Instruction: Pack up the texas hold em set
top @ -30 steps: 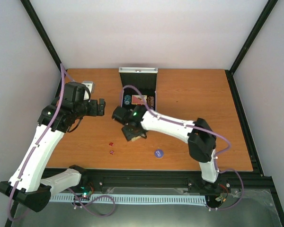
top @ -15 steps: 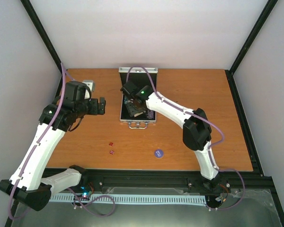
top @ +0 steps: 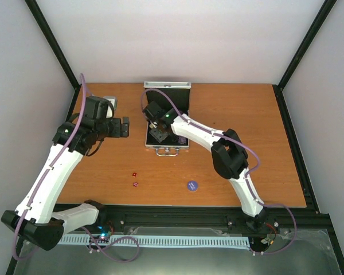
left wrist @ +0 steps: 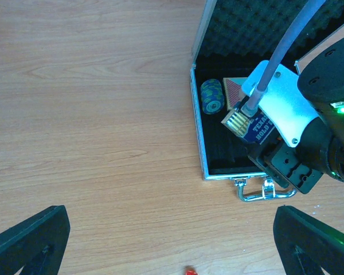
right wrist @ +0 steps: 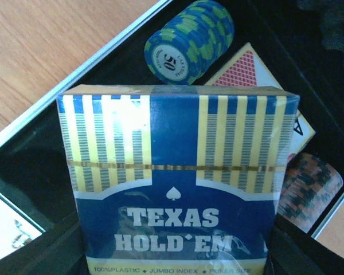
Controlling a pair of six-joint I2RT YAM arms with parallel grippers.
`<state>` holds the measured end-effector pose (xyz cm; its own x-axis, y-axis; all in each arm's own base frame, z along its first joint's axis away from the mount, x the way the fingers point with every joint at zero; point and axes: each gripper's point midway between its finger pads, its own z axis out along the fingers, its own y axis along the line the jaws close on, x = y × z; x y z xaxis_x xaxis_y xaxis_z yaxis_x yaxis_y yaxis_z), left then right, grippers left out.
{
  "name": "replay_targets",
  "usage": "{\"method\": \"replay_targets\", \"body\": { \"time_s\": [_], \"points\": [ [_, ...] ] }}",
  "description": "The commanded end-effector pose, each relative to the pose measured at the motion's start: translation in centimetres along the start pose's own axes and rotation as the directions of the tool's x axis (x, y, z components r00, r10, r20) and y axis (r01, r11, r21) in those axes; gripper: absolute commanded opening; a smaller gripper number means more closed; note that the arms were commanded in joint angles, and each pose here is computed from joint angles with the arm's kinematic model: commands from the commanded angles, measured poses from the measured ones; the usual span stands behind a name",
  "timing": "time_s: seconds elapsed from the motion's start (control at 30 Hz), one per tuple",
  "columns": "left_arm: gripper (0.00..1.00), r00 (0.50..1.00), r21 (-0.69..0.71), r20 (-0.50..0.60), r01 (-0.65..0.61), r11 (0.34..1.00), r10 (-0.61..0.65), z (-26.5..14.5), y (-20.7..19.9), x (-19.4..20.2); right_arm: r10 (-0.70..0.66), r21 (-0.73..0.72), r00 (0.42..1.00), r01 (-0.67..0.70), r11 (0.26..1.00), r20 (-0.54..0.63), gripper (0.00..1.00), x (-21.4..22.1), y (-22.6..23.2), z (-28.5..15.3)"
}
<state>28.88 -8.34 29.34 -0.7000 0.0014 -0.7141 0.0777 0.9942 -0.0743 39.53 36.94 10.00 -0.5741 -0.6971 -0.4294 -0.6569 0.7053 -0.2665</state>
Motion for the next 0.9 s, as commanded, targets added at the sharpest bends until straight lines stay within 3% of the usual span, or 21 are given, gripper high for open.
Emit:
{"method": "replay_targets", "body": {
  "time_s": [0.0,0.2,0.57,0.7,0.87],
  "points": [
    [1.00,1.000,-0.013,0.005,0.010,1.000,-0.010,0.8,-0.1,-0.4,-0.134,0.034,0.986,0.131,0.991,0.098,0.14,-1.8,-1.6,-1.2],
    [1.00,1.000,-0.026,-0.015,0.010,1.000,-0.010,1.6,0.0,-0.1,-0.286,0.038,0.954,0.284,0.958,0.090,0.15,-1.1,-2.4,-0.9],
    [1.00,0.998,-0.044,-0.051,0.019,0.999,-0.021,3.4,-0.1,0.1,-0.347,0.030,0.936,0.345,0.938,0.063,0.20,-0.4,-4.7,0.3],
    [1.00,0.998,-0.049,-0.057,0.027,0.998,-0.030,4.1,-0.2,-0.1,-0.365,0.001,0.930,0.365,0.931,0.048,0.31,0.3,-4.6,0.8],
    [1.00,0.997,-0.056,-0.068,0.032,0.998,-0.035,4.7,-0.3,-0.2,-0.390,-0.024,0.920,0.391,0.920,0.037,0.54,0.8,-4.1,1.3]
  ]
}}
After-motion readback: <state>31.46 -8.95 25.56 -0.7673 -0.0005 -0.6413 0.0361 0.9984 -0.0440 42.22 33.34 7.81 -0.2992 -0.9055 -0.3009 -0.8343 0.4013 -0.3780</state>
